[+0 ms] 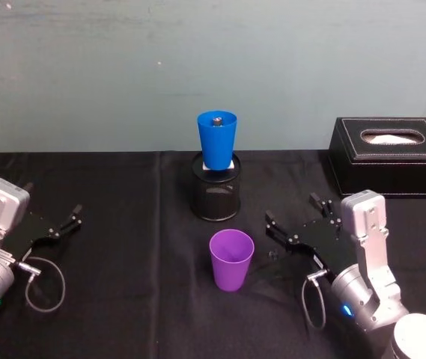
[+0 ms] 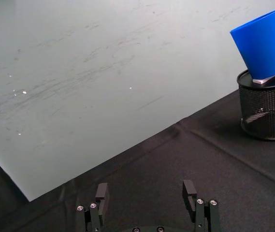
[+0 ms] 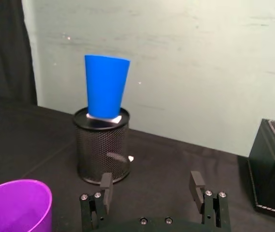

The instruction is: Pick up one cup with a gripper and tap it against the other cup.

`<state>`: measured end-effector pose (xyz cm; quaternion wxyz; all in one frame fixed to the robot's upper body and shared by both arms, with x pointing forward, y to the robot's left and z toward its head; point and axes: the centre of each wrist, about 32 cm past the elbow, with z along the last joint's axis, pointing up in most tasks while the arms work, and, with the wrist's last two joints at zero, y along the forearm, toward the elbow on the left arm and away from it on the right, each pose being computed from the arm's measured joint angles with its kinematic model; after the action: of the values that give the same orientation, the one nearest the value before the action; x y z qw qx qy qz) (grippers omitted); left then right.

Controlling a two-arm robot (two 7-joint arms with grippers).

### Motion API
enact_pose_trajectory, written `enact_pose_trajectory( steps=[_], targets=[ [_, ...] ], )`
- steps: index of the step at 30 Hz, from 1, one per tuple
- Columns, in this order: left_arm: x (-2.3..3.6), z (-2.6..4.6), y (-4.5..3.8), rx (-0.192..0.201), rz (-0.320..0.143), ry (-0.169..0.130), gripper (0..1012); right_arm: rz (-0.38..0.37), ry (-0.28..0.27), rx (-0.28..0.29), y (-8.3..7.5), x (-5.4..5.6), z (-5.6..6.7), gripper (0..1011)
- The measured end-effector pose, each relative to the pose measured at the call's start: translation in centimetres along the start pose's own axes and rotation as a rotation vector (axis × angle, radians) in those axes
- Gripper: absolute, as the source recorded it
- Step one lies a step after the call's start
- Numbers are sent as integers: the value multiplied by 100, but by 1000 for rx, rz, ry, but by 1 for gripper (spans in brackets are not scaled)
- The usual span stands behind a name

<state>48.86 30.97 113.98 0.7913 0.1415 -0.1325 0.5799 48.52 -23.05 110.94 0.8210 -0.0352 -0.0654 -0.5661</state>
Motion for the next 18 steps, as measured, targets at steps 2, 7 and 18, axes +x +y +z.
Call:
enact_pose_trajectory(
  steps=[2,7,18],
  targets=[
    [0,0,0,0,0,0,1000,-1,0,-2,2,7,17,1002],
    [0,0,0,0,0,0,1000,-2,5,-8,1,11,32,1002],
    [0,0,0,0,0,0,1000,-6,11,-15,-2,20,54,1002]
  ],
)
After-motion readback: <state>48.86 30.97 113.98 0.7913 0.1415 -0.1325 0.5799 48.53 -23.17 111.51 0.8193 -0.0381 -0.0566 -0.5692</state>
